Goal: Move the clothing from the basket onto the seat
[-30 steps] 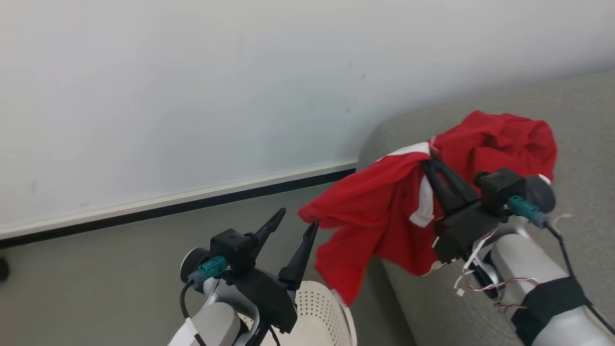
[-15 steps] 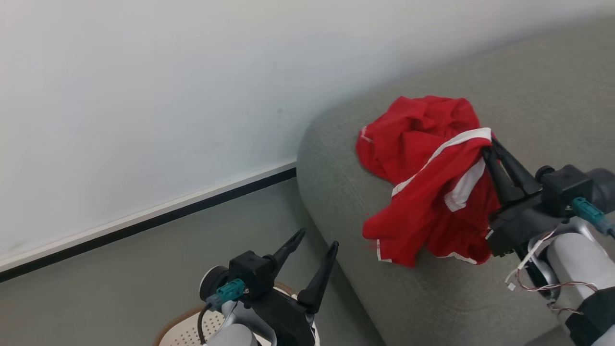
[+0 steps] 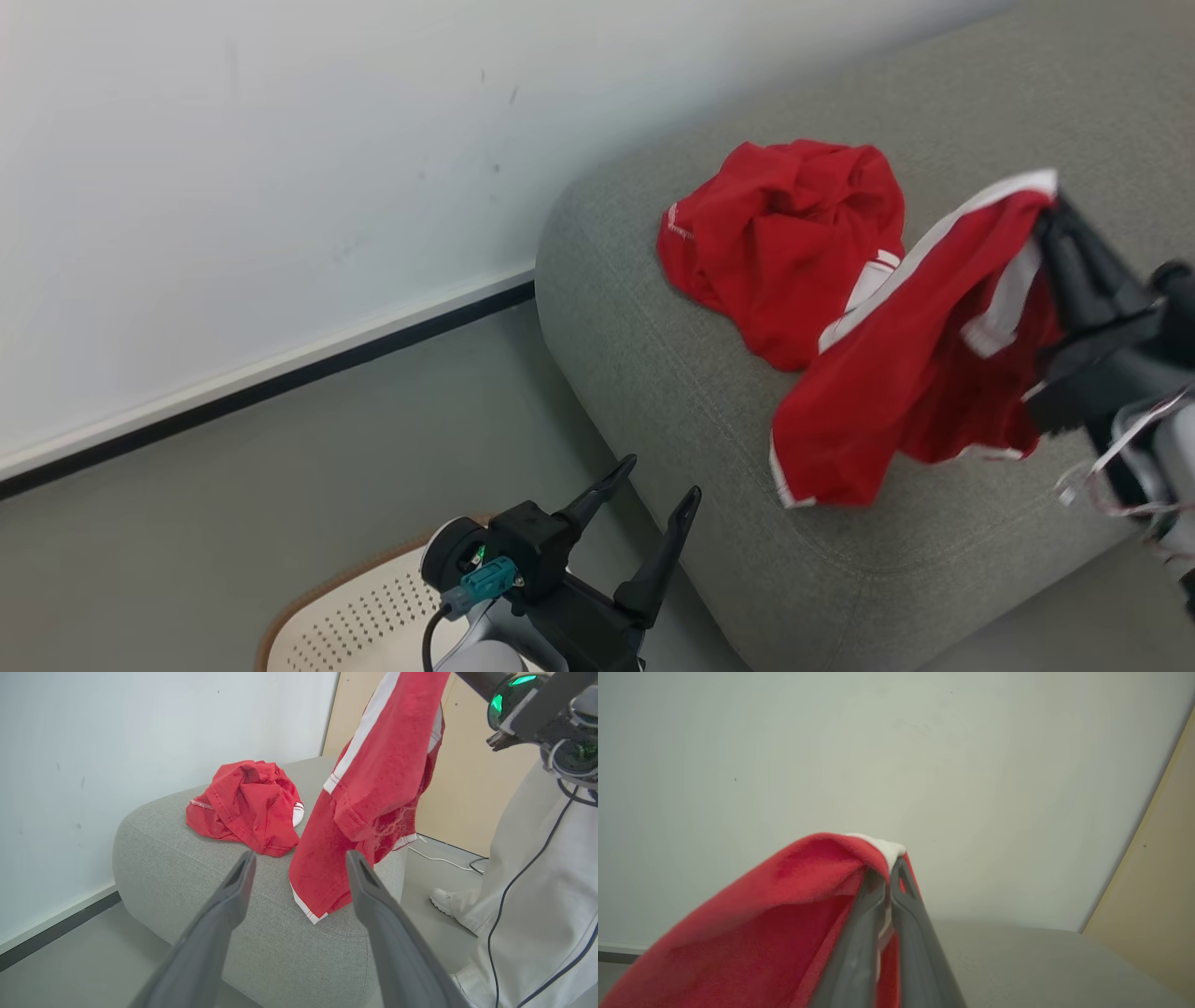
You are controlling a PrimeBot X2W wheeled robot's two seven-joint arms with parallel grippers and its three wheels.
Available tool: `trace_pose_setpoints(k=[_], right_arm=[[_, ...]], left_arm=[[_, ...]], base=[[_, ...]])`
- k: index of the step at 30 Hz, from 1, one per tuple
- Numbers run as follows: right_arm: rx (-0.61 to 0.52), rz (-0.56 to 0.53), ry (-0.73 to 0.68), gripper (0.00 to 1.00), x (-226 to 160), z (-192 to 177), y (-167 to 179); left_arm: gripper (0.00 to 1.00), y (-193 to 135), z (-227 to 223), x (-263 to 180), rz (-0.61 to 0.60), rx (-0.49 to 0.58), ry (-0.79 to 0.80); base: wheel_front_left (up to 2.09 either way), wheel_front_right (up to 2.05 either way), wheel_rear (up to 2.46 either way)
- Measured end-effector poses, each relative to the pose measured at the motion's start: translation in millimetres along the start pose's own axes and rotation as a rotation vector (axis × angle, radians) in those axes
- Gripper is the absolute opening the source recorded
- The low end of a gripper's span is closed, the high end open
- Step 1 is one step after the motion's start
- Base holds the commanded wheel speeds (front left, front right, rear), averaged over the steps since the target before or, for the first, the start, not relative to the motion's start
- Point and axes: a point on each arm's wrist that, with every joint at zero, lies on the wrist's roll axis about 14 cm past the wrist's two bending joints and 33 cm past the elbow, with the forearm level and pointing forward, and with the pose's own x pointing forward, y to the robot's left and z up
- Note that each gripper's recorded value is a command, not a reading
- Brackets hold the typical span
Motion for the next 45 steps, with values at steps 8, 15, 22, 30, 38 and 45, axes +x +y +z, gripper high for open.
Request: trace_pose_setpoints(k=[8,15,22,30,38,45], right_arm=[[-0.037,-0.094,-0.015,0.0,39,18,-50],[-0.073,-0.126,-0.003,0.0,85,25,-72],[-0.099,-0.177,0.031,0.0,130,16,-93],[-0.1,-0.212,0.057,0.0,181,-8,-91],[-0.1,-0.22,0.132,0.0,222,-63,-61],[-0.022,-0.12,0.303,0.0,223,-157,14]], left_arm=[[1.0,11,-6,1,-0.003,-0.012,0.006],[1.0,40,6,4,0.023,-0.004,-0.028],[1.0,66,21,10,0.034,0.021,-0.074],[1.0,112,21,6,0.102,0.03,-0.08],[1.0,155,4,-7,0.185,0.013,-0.059],[1.0,183,-19,-16,0.246,-0.015,-0.017]], base=[[0.0,0.0,0.0],[0.0,0.0,0.0],[0.0,0.0,0.0],[0.0,0.0,0.0],[0.0,0.0,0.0],[0.0,0.0,0.0]])
